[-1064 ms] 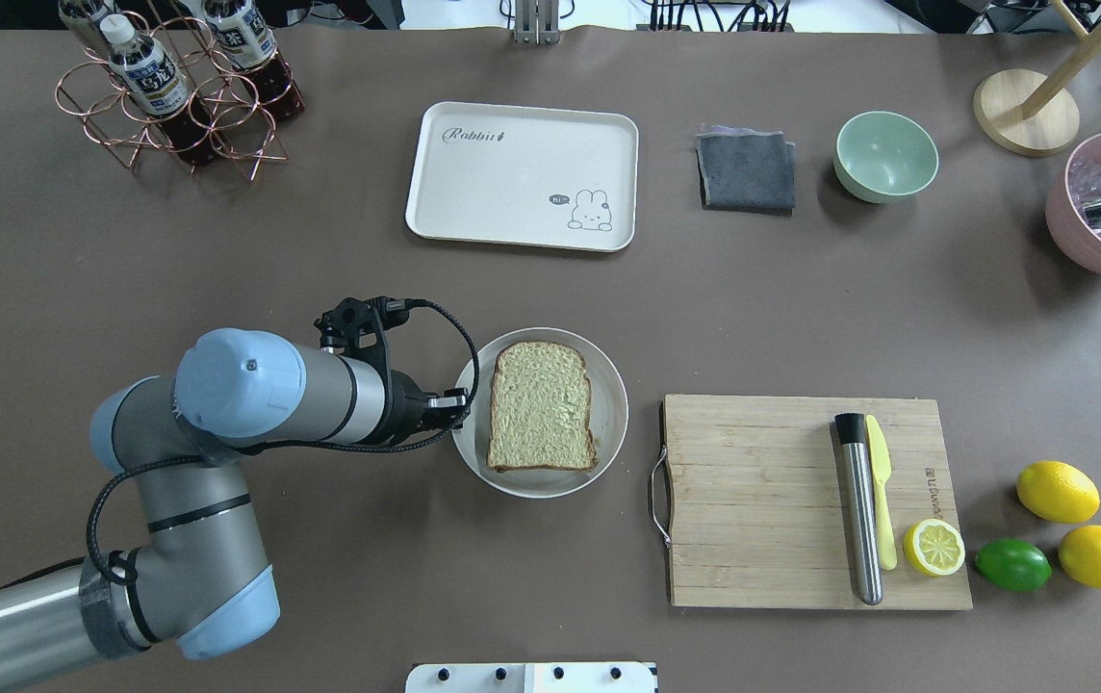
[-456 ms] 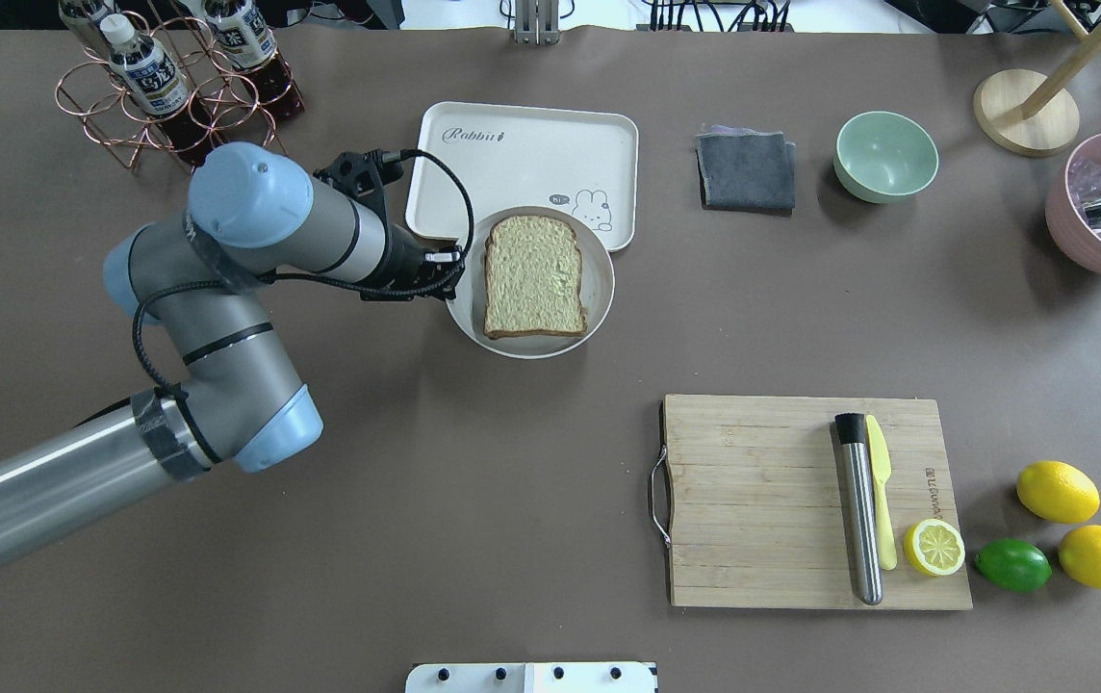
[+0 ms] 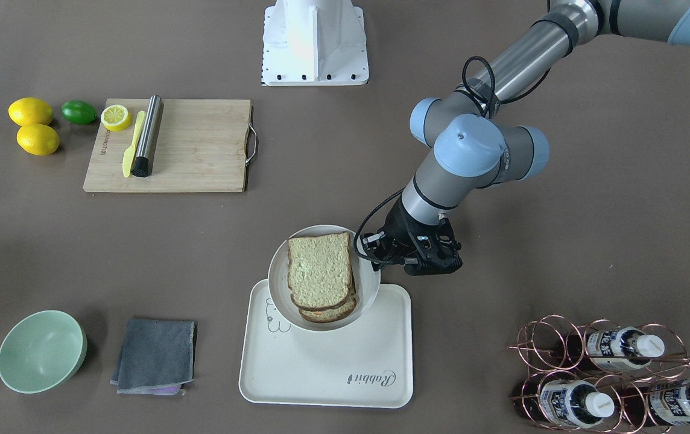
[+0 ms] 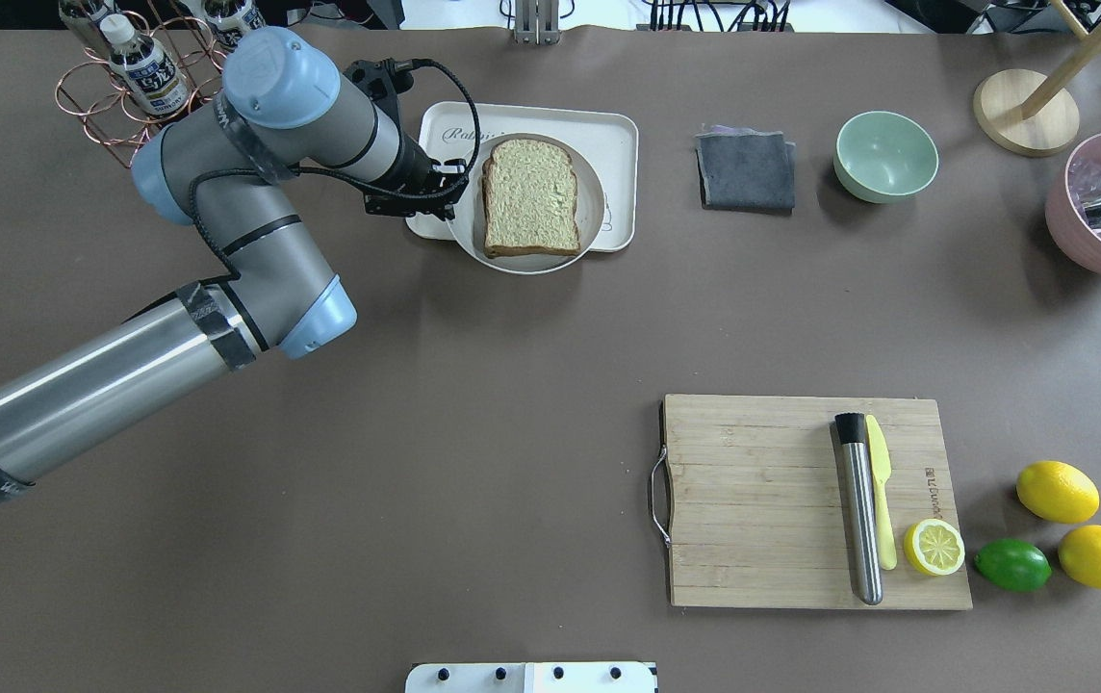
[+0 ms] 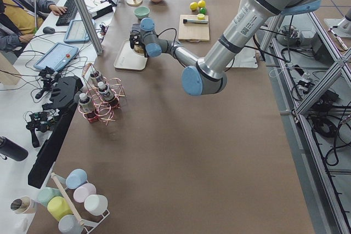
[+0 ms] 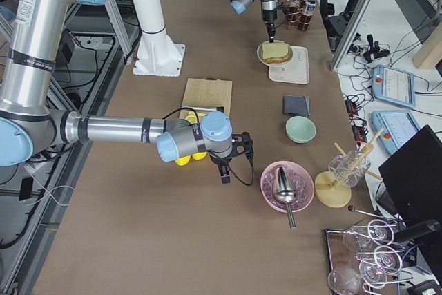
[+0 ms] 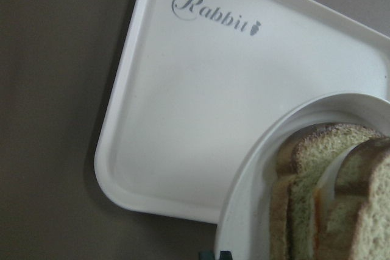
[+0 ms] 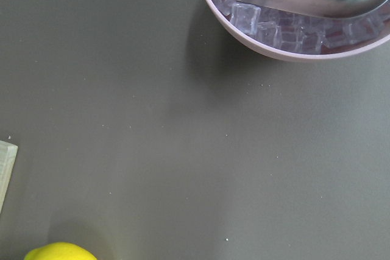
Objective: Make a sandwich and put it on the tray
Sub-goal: 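Slide the plate with the left gripper onto the white tray, then release the plate and pull the left arm back out of view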
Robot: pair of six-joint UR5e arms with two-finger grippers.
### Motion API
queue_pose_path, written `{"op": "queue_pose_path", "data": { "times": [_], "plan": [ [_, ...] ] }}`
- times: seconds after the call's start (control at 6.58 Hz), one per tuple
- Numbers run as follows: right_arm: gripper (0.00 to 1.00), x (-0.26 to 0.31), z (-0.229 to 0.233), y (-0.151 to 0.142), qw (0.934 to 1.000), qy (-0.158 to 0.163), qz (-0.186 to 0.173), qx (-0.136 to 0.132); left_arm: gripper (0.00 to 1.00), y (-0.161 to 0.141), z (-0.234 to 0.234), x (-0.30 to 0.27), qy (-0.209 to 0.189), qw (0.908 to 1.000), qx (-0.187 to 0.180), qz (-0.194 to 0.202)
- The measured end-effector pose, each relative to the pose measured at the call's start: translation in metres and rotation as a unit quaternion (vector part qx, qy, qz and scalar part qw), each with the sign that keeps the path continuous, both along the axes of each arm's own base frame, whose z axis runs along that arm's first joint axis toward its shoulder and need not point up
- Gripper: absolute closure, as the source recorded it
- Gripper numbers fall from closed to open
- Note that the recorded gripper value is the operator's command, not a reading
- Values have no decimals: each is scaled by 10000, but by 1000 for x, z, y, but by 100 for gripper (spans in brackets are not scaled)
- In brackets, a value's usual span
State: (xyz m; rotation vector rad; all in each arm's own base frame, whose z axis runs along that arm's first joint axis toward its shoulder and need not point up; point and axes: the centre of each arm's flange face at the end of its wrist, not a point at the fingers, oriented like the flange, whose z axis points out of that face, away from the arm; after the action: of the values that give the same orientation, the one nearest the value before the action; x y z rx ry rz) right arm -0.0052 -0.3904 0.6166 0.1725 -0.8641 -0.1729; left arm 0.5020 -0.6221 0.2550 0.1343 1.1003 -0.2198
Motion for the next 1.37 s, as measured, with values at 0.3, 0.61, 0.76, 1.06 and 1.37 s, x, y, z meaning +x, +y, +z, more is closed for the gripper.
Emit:
{"op": "queue_pose_path", "data": {
  "times": [0.3, 0.61, 0.76, 1.06, 1.37],
  "plan": [
    [1, -1, -3, 0, 10000, -41, -12, 19, 100, -30, 23, 15, -89, 9999, 48, 14],
    [1, -1, -10, 2, 9999, -110, -28, 66, 100, -51, 23, 25, -118, 9999, 45, -19],
    [1, -1, -12, 2, 9999, -130, -34, 74, 100, -61, 20, 28, -109, 9999, 62, -53],
    [1, -2, -14, 2, 9999, -140, -36, 86, 100, -74, 21, 31, -114, 9998, 82, -105],
    [1, -2, -15, 2, 9999, -140, -36, 88, 4, -78, 23, 31, -86, 9996, 175, -182]
  ]
}}
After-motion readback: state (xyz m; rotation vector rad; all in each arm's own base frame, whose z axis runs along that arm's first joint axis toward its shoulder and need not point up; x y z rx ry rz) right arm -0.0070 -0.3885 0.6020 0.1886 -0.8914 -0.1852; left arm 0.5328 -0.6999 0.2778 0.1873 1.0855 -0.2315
